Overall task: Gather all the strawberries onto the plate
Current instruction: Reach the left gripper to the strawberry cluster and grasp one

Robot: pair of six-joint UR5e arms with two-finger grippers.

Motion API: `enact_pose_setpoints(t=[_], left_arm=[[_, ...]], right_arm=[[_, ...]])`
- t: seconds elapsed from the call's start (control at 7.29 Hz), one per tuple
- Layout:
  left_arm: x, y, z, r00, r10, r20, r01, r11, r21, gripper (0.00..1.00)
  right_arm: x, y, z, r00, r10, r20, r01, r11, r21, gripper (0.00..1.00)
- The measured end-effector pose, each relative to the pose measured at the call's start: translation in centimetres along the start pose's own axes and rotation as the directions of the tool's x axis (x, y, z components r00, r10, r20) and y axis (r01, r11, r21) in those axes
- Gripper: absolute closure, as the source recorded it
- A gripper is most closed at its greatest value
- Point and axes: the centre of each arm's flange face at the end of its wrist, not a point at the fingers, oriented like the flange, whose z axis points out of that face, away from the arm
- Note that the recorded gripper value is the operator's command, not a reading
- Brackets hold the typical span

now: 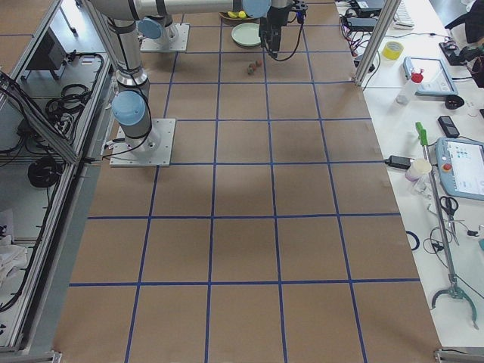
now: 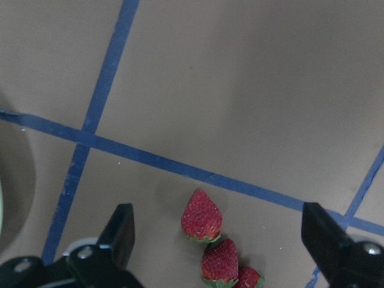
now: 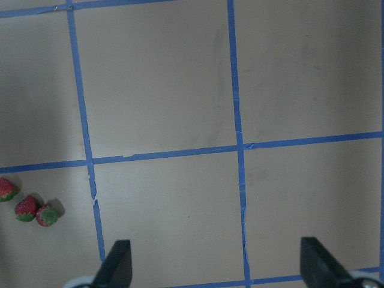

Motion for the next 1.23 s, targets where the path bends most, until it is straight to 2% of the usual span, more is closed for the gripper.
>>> enact_pose_setpoints(t=[0.14, 0.27, 0.69, 0.96, 1.1, 1.23], left_arm=[[-0.1, -0.1, 1.3, 1.0, -0.013, 0.009, 0.013, 1.0, -0.018, 0.0], [-0.1, -0.1, 2.3, 0.999, -0.029, 0.014, 0.029, 0.999, -0.031, 0.06], [-0.1, 0.2, 3.7, 0.999, -0.036, 0.035, 0.038, 0.998, -0.057, 0.07], [0.1, 0.6, 4.0, 0.999, -0.034, 0.039, 0.037, 0.997, -0.068, 0.15], [0.0, 0.8, 4.3, 0.998, -0.04, 0.048, 0.044, 0.996, -0.083, 0.36], [0.0, 1.0, 4.4, 0.997, -0.053, 0.056, 0.059, 0.994, -0.097, 0.99]], right_arm=[[0.4, -0.3, -0.3, 1.0, 0.007, -0.004, -0.007, 1.0, 0.007, 0.0], [1.3, -0.7, -0.5, 1.0, 0.021, -0.002, -0.021, 1.0, 0.009, 0.0], [3.1, -1.1, -0.4, 0.999, 0.037, -0.005, -0.037, 0.999, 0.003, 0.0], [3.2, -0.9, -0.3, 0.999, 0.037, -0.005, -0.037, 0.999, 0.002, 0.0], [3.3, -0.9, -0.3, 0.999, 0.037, -0.005, -0.037, 0.999, 0.001, 0.0], [3.3, -0.9, -0.3, 0.999, 0.038, -0.005, -0.038, 0.999, 0.001, 0.0]])
